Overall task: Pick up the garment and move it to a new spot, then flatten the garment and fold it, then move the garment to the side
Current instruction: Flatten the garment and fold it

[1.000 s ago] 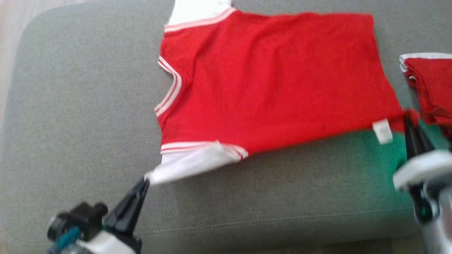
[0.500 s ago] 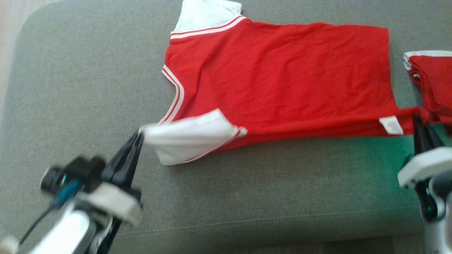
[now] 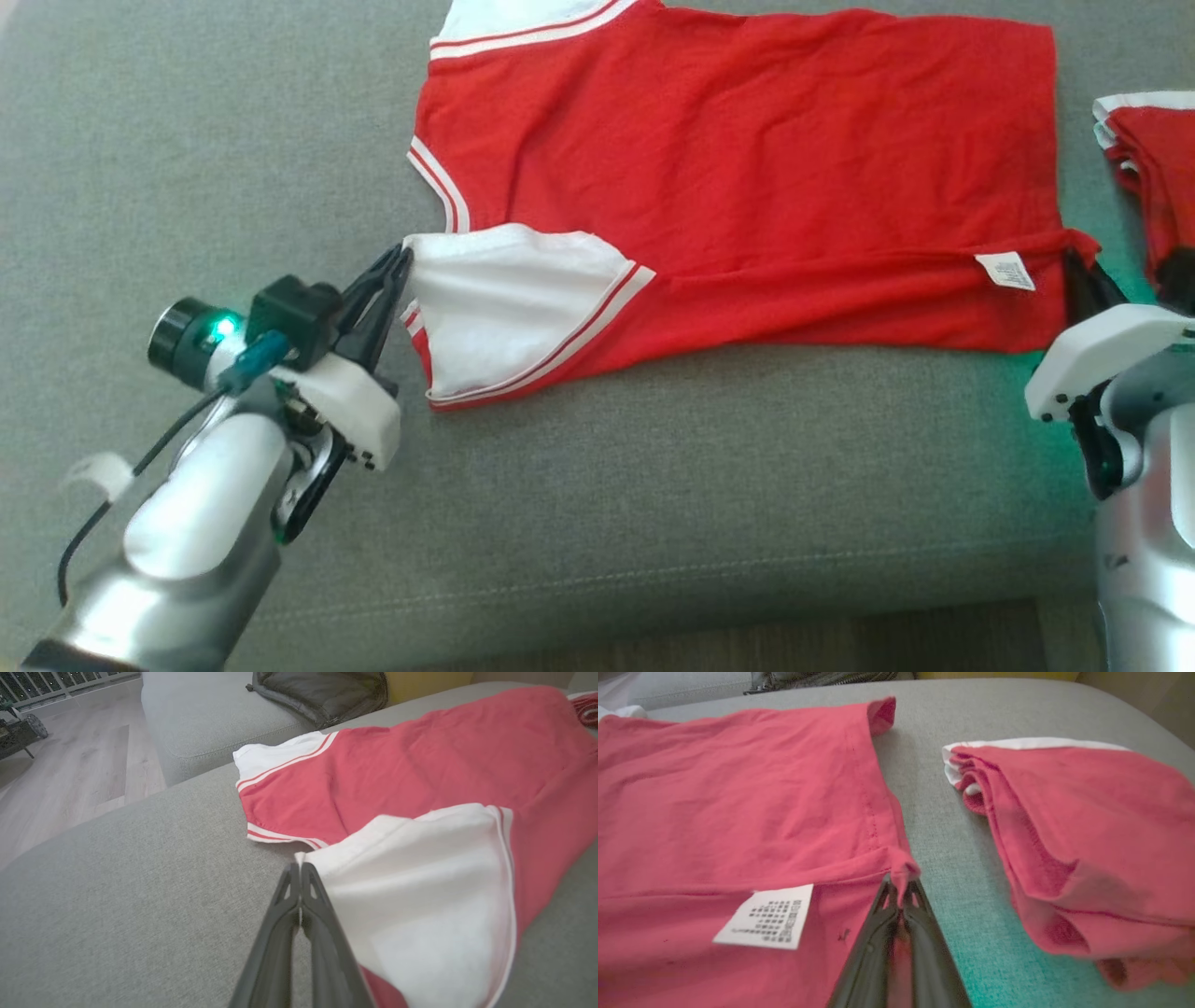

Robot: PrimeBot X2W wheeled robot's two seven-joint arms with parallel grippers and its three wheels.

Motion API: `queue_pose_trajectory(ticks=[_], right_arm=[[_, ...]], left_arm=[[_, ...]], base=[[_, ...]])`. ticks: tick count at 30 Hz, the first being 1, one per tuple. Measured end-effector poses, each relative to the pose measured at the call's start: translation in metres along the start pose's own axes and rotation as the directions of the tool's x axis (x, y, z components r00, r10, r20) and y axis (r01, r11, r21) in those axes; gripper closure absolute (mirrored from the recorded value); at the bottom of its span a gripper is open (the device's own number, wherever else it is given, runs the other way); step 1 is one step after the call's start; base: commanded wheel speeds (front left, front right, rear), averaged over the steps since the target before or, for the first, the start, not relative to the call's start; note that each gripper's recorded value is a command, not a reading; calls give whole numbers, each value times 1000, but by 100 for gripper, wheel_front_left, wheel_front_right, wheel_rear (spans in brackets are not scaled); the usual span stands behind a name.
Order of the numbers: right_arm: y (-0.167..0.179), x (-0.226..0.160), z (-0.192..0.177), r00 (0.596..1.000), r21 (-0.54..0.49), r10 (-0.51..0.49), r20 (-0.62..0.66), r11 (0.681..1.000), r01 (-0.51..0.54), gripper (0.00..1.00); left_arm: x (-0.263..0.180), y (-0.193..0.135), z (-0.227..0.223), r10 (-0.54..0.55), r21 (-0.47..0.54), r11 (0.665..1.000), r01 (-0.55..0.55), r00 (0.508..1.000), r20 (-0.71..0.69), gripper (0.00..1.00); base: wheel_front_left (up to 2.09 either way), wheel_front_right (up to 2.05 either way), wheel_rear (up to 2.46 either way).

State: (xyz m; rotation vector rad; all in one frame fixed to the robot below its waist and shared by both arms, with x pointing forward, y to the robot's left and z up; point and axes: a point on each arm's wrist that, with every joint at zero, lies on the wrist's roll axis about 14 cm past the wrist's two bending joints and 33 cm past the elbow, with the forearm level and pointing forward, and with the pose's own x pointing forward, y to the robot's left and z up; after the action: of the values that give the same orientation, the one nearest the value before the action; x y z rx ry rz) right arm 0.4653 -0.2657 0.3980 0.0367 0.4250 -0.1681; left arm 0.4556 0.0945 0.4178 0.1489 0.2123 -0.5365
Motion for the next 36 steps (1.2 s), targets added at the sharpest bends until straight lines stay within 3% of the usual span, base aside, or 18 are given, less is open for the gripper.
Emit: queue_pose_trajectory(ticks=[9, 13, 14, 15, 16, 24, 31, 36], right_arm=[[6, 13, 15, 997, -11, 14, 72, 1000, -13, 100], [6, 14, 7, 998, -17, 16, 58, 1000, -15, 100], [6, 14, 6, 998, -16, 16, 57, 1000, -15, 70], [5, 15, 7, 998, -13, 14, 66, 1000, -13, 5], [5, 15, 9, 997, -13, 13, 79, 1000, -12, 0], [-6, 8, 45, 968, -3, -25, 251, 1000, 26, 0], [-3, -12, 33, 964, 19, -32, 265, 999, 28, 0], [0, -18, 47, 956, 18, -23, 292, 1000, 18, 0]], left_arm=[[21, 11, 18, 43, 91, 995, -48, 998, 55, 100], [22, 16, 18, 65, 68, 995, -69, 996, 58, 100], [22, 17, 18, 72, 60, 995, -76, 996, 58, 100], [22, 18, 19, 83, 46, 995, -86, 995, 63, 75], [22, 19, 20, 94, 34, 995, -96, 993, 69, 0], [2, 20, 24, 220, -61, 975, -215, 969, 113, 0], [-43, -38, -58, 204, -323, 915, -241, 968, -145, 0], [-42, -33, -60, 211, -326, 911, -254, 964, -162, 0]], base=[[0, 0, 0], [0, 0, 0], [0, 0, 0], [0, 0, 0], [0, 0, 0], [0, 0, 0], [0, 0, 0], [0, 0, 0]])
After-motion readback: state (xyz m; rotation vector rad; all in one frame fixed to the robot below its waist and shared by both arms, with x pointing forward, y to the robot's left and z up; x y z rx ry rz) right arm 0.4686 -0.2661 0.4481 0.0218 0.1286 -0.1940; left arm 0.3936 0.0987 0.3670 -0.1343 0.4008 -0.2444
